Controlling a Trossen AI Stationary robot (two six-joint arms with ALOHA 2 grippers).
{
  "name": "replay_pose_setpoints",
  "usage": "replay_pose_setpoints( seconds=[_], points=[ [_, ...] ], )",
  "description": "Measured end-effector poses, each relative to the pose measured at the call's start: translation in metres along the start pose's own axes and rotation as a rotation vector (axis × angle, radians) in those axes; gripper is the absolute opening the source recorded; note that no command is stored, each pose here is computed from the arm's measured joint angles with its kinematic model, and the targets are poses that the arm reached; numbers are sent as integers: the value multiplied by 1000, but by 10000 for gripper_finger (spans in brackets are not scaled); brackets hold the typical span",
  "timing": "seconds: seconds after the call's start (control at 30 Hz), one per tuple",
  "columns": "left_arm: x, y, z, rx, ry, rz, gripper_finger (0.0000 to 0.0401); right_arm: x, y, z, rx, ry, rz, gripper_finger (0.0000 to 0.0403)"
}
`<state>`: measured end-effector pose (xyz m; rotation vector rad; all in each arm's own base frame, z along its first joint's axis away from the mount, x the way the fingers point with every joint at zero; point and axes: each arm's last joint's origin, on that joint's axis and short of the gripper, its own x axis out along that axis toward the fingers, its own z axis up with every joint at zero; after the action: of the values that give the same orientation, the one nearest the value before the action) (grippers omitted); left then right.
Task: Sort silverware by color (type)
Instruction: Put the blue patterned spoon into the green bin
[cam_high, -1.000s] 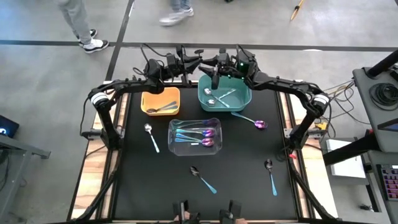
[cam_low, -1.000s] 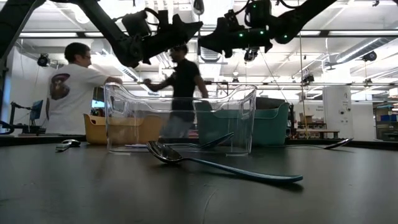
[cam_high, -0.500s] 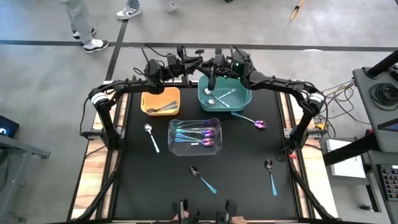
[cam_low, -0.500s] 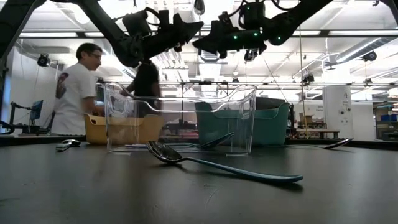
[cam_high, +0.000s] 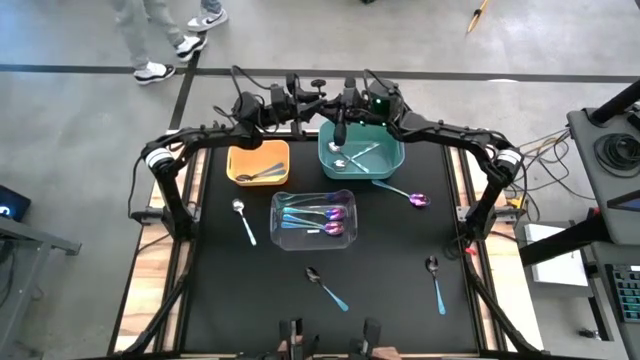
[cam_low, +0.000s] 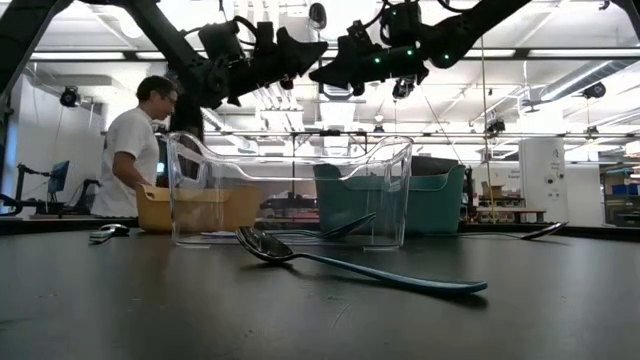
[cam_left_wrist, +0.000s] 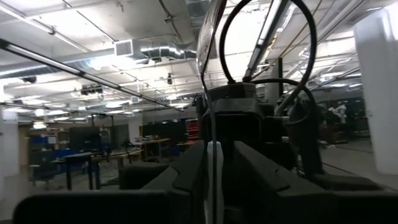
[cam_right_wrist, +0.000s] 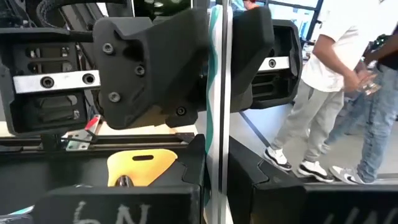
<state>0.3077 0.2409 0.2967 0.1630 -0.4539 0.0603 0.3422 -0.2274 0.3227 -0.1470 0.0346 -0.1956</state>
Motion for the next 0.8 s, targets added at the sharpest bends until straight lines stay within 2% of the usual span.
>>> replay_pose_setpoints(
  seconds=[0.2, 0.4, 0.47, 0.63, 0.8],
  points=[
    [-9, 11, 3, -35, 16, -20, 146, -1, -2, -1, 6, 13, -5, 24],
    [-25, 31, 9, -84, 37, -23, 209, -4, -10, 3, 41, 147, -1, 24],
    [-30, 36, 11, -107, 45, -39, 219, -5, -11, 5, 36, 208, -4, 24],
    [-33, 37, 16, -129, 45, -101, 221, -10, -14, 6, -45, 402, -103, 24],
    [-35, 33, 26, -107, 32, -113, 206, -21, -21, 3, -17, 540, -98, 24]
  ],
)
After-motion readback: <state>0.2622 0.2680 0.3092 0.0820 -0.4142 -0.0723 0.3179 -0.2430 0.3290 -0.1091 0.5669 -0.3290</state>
